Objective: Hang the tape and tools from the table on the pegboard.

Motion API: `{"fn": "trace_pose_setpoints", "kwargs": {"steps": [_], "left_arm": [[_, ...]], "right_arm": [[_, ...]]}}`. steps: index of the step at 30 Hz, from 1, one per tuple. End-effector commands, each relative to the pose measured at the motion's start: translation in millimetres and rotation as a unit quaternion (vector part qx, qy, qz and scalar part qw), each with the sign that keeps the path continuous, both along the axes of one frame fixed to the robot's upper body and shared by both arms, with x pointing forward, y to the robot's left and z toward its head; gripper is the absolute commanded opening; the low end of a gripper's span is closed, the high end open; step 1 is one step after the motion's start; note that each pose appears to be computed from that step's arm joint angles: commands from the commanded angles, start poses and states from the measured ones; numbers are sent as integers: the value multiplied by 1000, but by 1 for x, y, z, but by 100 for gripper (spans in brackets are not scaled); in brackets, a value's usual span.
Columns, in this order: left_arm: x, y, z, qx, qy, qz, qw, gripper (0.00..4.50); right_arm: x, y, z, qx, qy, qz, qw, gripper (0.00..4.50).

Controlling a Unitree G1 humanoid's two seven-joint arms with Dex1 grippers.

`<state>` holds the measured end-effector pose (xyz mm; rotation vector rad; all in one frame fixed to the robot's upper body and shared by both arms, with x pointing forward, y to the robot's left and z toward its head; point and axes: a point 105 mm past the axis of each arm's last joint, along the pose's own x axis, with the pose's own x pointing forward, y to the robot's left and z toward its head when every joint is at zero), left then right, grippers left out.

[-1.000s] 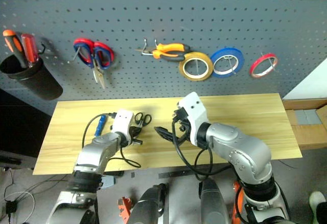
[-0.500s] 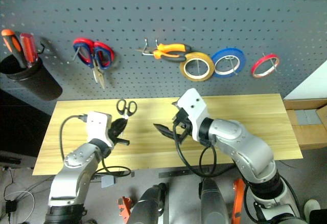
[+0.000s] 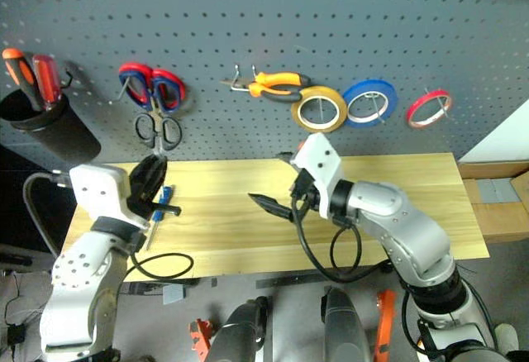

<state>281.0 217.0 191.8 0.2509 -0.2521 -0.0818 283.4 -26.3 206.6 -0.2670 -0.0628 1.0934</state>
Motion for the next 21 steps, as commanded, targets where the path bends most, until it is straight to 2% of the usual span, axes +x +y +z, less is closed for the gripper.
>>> {"fn": "trace_pose_setpoints", "kwargs": {"steps": [1, 4, 11, 21], "left_arm": [[-16, 1, 26, 28, -56, 19, 998, 14], [-19, 0, 34, 27, -71, 25, 997, 14], [-9, 3, 41, 0, -77, 27, 997, 14], [9, 11, 36, -7, -59, 25, 998, 14]], "right_arm": [[-2, -1, 12, 8, -28, 12, 1000, 450], [0, -2, 12, 7, -30, 12, 999, 450], [3, 0, 13, 4, -34, 15, 999, 450], [4, 1, 12, 2, -36, 11, 999, 450]]}}
